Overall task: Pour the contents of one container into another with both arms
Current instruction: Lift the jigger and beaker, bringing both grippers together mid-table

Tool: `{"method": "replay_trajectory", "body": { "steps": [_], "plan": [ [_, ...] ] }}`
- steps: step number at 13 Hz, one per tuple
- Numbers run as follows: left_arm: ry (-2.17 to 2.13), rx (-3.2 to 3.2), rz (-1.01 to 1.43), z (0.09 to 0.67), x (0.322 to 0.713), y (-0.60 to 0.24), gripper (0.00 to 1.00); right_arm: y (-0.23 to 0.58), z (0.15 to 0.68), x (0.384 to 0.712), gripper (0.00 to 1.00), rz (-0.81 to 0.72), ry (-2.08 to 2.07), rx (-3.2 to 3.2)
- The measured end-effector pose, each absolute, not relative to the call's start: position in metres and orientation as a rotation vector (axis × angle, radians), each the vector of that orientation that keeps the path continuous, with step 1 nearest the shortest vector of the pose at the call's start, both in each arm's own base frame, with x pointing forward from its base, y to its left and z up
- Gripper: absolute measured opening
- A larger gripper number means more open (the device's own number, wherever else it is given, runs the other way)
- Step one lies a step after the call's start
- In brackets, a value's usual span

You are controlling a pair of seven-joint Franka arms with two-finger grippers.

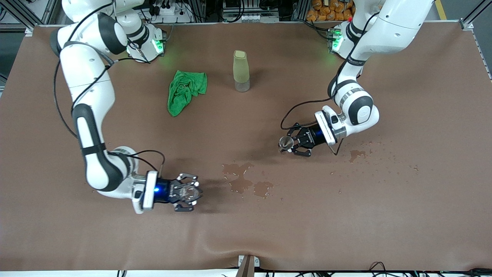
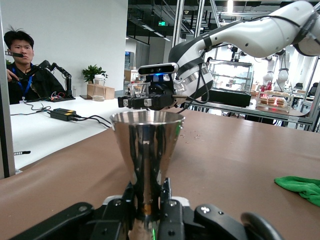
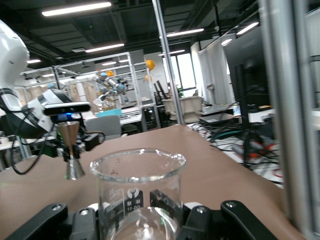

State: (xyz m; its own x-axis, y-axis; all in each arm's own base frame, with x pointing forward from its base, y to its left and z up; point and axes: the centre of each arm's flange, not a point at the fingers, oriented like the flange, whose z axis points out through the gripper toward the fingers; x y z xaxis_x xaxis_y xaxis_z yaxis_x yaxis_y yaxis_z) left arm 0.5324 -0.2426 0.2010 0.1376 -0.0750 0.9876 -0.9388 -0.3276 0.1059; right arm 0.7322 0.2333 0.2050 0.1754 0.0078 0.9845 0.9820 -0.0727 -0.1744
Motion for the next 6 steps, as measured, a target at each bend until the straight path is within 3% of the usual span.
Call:
{"method": "replay_trajectory", "body": {
  "steps": [6],
  "plan": [
    [-1.009, 1.557, 1.340, 0.210, 0.552, -0.248, 0.21, 0.316, 0.248, 0.715, 0.15, -1.102, -1.040, -1.272]
  ]
}}
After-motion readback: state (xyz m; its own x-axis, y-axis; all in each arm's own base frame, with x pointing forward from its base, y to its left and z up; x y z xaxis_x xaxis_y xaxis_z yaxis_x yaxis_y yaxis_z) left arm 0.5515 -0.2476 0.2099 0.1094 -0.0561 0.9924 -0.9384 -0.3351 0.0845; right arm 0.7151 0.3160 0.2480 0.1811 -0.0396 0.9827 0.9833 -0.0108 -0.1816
